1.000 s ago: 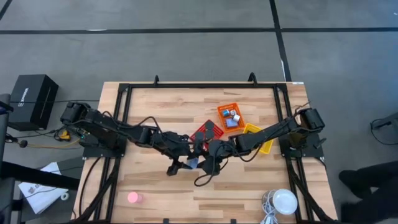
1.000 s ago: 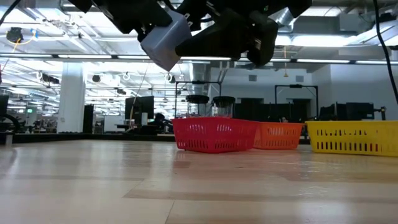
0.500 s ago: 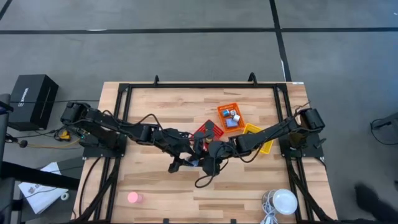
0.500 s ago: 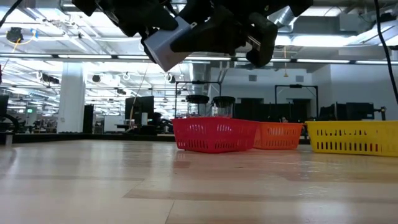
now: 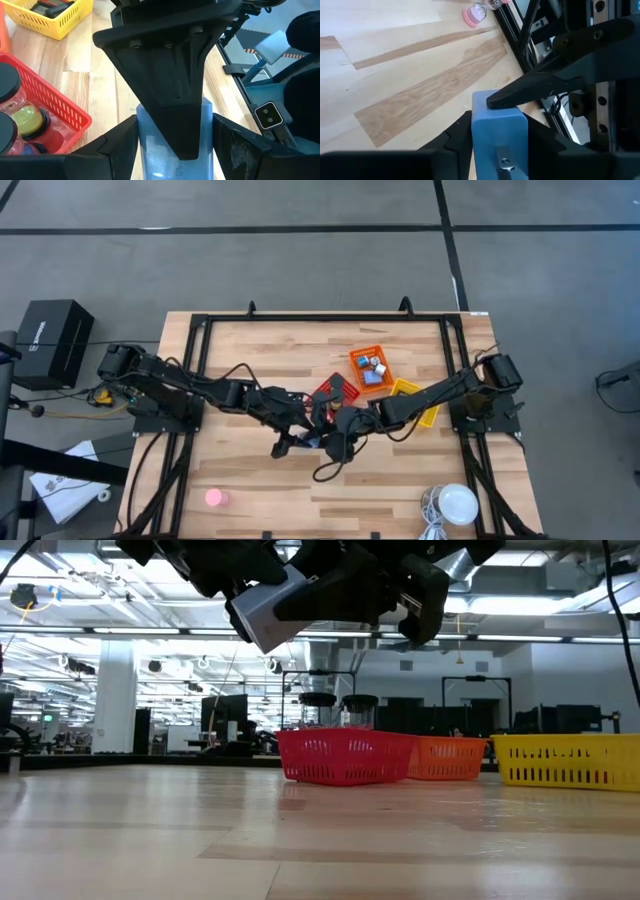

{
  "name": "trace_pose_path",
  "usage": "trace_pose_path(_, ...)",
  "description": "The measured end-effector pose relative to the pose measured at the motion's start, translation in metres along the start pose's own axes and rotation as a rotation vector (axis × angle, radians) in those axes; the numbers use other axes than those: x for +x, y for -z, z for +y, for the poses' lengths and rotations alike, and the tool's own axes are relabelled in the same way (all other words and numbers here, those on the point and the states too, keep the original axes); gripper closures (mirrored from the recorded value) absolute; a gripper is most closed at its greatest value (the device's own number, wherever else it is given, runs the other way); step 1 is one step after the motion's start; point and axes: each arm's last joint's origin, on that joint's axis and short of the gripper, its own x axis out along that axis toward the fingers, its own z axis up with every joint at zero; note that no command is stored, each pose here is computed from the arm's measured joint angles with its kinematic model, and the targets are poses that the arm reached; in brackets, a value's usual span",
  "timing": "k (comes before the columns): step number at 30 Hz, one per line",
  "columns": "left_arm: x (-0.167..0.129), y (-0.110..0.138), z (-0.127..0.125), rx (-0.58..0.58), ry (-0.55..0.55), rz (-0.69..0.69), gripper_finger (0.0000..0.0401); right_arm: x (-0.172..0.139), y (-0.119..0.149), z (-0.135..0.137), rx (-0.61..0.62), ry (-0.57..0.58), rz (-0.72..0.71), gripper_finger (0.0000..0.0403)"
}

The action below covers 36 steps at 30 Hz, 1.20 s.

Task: Pick & Place Office items
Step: Put the blue charger adapter into the orange bin

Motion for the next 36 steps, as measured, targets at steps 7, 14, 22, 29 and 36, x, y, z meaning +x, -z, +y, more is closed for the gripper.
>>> trace_pose_path(7,0.0,0.0,0.0,0.001,-0.003,-0.001,0.0178,0.0,0.0,0.0,0.015,-0.001,0.001,0.0279)
trace_pose_path(14,0.0,-0.003,0.0,0.01,-0.03,-0.034,0.0147,0.0,0.001,0.001,0.063,-0.007,0.013,0.0281)
trace_pose_path(22,0.0,-0.003,0.001,0.01,-0.041,-0.035,0.0118,-0.001,0.006,0.01,0.167,-0.08,0.086,0.0282)
trace_pose_path(29,0.0,-0.003,0.002,0.009,-0.072,-0.039,0.0116,-0.008,0.007,0.024,0.176,-0.002,0.364,0.0285)
trace_pose_path(36,0.0,-0.003,0.002,0.009,-0.091,-0.045,0.0116,-0.044,0.017,0.029,0.241,0.032,0.679,0.0282)
